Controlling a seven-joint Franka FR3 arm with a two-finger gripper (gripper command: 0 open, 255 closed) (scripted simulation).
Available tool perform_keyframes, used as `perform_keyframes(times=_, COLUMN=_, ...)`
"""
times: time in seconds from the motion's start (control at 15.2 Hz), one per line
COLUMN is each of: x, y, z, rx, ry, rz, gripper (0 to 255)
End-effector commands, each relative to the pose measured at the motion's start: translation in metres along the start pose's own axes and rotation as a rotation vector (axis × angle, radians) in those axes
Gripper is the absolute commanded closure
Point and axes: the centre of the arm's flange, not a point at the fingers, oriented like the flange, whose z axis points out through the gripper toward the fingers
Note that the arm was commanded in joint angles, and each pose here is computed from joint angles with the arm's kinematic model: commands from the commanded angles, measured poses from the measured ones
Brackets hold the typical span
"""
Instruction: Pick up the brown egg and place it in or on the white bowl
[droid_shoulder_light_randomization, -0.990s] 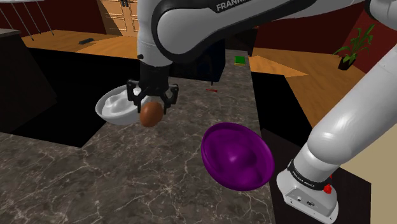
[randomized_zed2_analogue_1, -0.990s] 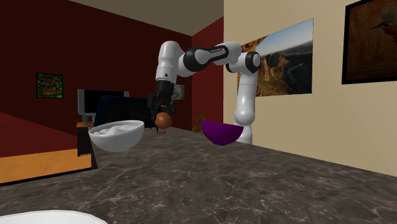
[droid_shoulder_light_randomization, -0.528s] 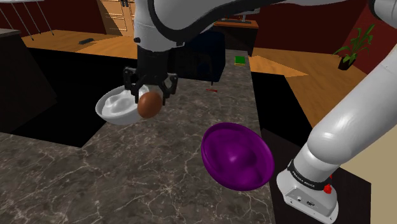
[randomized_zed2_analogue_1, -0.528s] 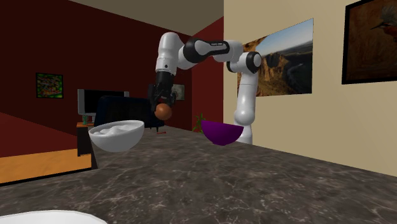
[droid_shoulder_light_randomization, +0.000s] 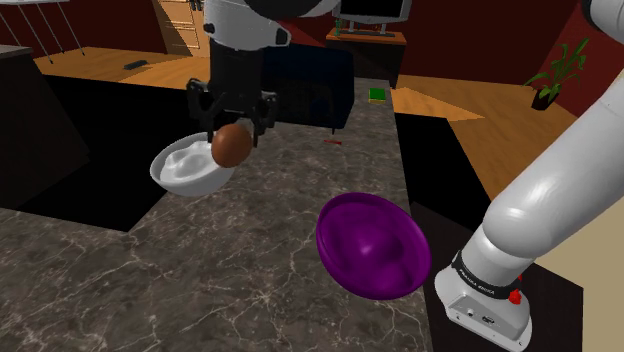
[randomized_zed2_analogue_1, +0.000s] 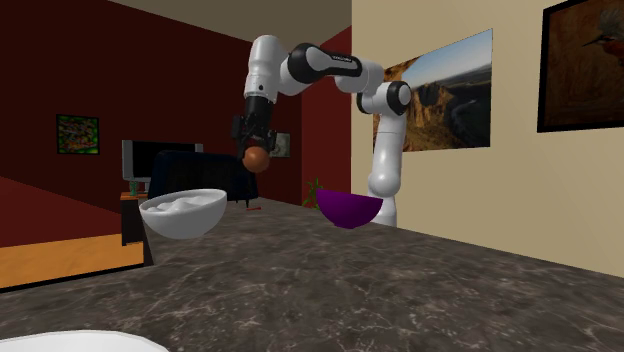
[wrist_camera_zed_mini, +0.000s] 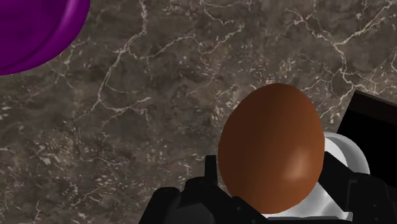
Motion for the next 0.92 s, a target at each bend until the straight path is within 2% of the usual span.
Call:
perform_keyframes(times=0.0, x=-0.002, y=-0.002, z=-0.008, rx=0.0, ry=0.0, rz=0.0, gripper=255)
perform_keyframes(times=0.86, x=0.14, y=-0.098, z=0.005, rx=0.0, ry=0.0, rz=0.0, gripper=255)
